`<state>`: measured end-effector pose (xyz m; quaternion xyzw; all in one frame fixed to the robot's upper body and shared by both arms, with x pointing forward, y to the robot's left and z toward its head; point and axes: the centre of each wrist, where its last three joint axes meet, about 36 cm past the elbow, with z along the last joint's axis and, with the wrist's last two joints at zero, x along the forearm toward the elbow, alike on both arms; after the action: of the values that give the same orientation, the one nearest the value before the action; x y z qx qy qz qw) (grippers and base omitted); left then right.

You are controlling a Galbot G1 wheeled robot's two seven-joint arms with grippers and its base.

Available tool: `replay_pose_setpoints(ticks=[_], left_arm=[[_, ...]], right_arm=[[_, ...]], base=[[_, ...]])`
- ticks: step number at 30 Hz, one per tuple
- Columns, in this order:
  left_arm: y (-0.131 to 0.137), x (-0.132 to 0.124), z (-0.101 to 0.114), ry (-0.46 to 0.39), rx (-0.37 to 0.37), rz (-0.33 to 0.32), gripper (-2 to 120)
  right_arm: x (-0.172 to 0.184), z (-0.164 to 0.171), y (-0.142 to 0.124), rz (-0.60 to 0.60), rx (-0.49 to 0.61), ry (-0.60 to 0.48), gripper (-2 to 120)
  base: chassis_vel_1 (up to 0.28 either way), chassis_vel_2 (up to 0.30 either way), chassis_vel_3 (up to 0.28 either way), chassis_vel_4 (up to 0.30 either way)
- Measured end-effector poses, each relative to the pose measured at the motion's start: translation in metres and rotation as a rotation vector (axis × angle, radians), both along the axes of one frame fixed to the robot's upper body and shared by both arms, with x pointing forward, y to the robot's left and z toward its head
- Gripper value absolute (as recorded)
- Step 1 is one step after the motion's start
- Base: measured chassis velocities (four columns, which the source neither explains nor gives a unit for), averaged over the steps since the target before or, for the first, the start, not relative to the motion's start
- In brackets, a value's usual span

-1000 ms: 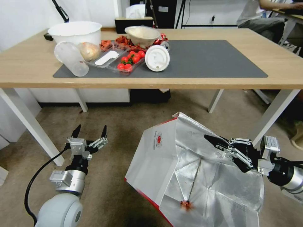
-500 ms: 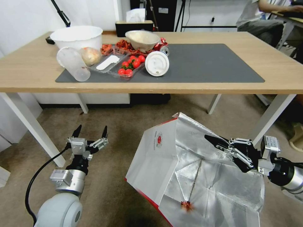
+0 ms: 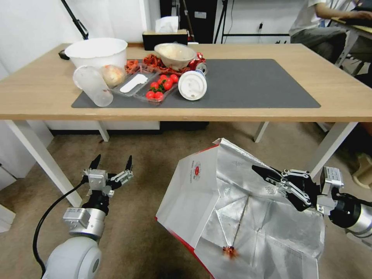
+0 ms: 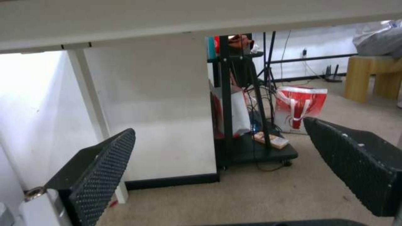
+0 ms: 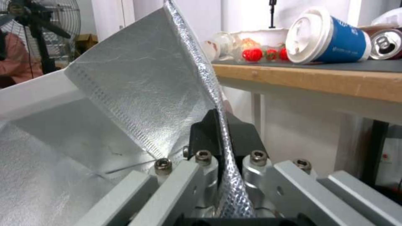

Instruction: Pick up the food delivery bag from the floor and place it on the table.

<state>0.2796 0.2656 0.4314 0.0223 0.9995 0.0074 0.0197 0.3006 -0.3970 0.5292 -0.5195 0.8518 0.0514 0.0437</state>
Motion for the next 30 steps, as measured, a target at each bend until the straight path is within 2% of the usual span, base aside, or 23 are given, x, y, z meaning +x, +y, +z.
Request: replay_pose_setpoints(ticks=[30], left_arm=[[-0.0006,-0.0027,0.0005,0.011,0.012,0.005,100]], right_arm=[[-0.0006,-0.0046,-0.0019,0.003,0.001,0.001,0]], base=[[0.000,0.000,0.000,0.000]])
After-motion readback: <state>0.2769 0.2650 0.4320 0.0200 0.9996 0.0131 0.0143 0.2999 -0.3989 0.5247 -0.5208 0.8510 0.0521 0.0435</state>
